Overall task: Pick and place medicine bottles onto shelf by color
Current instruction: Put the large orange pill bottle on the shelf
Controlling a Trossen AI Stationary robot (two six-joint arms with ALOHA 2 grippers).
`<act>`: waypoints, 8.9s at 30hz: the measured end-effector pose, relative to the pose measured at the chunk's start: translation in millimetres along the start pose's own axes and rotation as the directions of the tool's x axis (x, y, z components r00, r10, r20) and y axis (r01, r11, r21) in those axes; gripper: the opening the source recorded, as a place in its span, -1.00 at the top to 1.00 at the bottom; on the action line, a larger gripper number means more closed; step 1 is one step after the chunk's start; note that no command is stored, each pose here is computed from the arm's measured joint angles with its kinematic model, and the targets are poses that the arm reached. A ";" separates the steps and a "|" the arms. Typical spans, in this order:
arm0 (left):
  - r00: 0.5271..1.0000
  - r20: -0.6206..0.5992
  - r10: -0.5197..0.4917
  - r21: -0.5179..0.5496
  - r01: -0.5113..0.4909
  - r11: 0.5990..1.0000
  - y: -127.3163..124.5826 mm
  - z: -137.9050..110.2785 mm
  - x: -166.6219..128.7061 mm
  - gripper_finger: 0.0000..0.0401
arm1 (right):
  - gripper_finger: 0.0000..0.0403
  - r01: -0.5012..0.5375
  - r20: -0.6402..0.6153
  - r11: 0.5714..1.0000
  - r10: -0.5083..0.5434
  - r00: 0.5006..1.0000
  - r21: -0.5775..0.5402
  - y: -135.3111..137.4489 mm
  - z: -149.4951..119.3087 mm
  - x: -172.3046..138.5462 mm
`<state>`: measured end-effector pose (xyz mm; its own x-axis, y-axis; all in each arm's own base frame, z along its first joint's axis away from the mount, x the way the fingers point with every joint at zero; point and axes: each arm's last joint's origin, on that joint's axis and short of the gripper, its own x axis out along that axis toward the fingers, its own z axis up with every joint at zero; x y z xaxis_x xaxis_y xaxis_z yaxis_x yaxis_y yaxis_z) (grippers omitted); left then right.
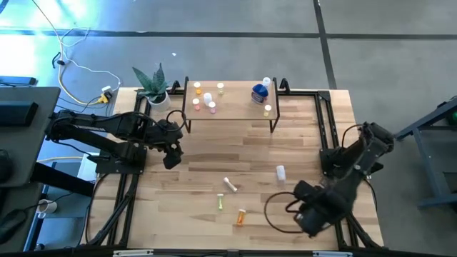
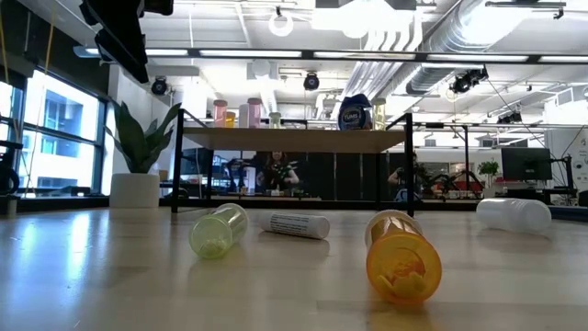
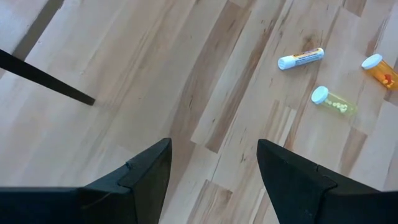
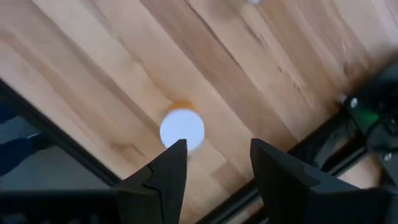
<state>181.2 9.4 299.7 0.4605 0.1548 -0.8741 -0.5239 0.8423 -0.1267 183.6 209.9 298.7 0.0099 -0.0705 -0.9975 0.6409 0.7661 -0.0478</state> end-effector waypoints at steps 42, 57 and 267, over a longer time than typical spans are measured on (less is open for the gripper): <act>1.000 -0.013 0.006 -0.051 -0.007 0.999 -1.0 0.8 3.1 -0.13 | 0.16 -0.382 0.058 0.911 0.394 0.917 -0.153 -64.1 -44.5 0.6; 0.996 -0.093 -0.015 -0.061 0.010 0.998 -6.2 2.8 15.9 -0.13 | -0.21 -0.281 0.076 0.957 0.286 0.955 -0.068 -22.8 -41.1 36.2; 0.988 0.083 0.134 0.022 -0.136 0.990 4.2 18.1 16.7 -0.13 | -0.02 -0.055 0.140 0.945 0.106 0.984 -0.323 -189.5 346.3 -8.1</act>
<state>199.6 24.9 293.0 0.4442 0.3085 -0.8411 -0.5659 0.8245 0.0036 327.9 -155.9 334.1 0.1851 -0.0783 -0.9796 0.3568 0.9341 -0.0072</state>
